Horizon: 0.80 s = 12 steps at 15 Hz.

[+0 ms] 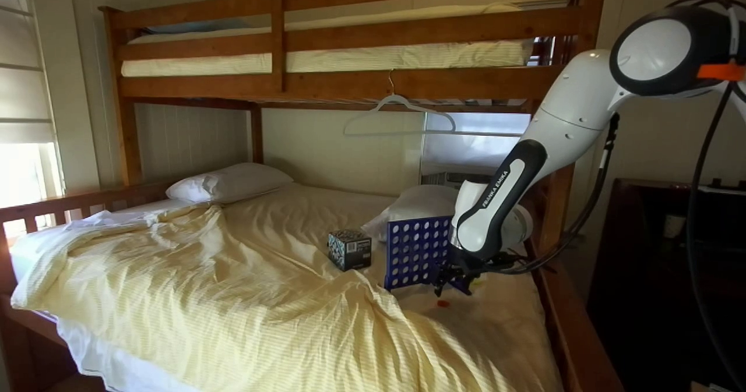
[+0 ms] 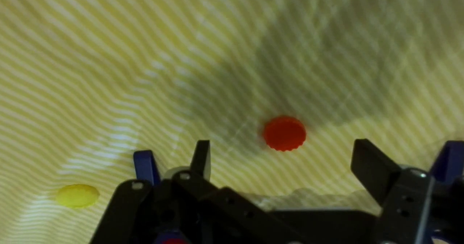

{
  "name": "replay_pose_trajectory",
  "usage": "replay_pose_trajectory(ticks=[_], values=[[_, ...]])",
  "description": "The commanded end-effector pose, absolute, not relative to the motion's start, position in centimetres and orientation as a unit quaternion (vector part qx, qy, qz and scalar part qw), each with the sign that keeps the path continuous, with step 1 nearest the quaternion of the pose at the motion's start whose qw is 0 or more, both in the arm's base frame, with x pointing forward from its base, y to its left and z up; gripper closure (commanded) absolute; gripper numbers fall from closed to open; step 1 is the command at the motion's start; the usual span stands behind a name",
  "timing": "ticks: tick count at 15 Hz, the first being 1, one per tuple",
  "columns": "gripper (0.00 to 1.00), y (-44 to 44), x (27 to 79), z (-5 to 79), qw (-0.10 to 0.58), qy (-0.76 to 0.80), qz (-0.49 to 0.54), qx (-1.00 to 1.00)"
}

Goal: Put one orange ring inside the blue gameboard.

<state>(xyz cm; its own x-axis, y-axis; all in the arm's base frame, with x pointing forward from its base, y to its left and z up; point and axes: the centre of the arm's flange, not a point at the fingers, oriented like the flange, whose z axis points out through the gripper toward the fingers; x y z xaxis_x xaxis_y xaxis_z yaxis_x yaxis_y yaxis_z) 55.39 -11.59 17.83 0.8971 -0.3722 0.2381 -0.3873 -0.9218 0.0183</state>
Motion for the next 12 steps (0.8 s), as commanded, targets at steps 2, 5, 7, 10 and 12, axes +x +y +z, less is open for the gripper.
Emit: replay_pose_trajectory(ticks=[2,5,7,10,12], values=[[0.0,-12.2,57.5,16.0,0.025,-0.175,0.122,0.977],[0.02,-12.2,58.1,15.4,0.025,-0.163,0.118,0.979],[0.1,-12.2,58.5,15.0,0.026,-0.155,0.116,0.981],[0.37,-12.2,58.9,14.4,0.029,-0.146,0.115,0.982],[0.47,-12.3,59.0,14.1,0.029,-0.142,0.113,0.983]])
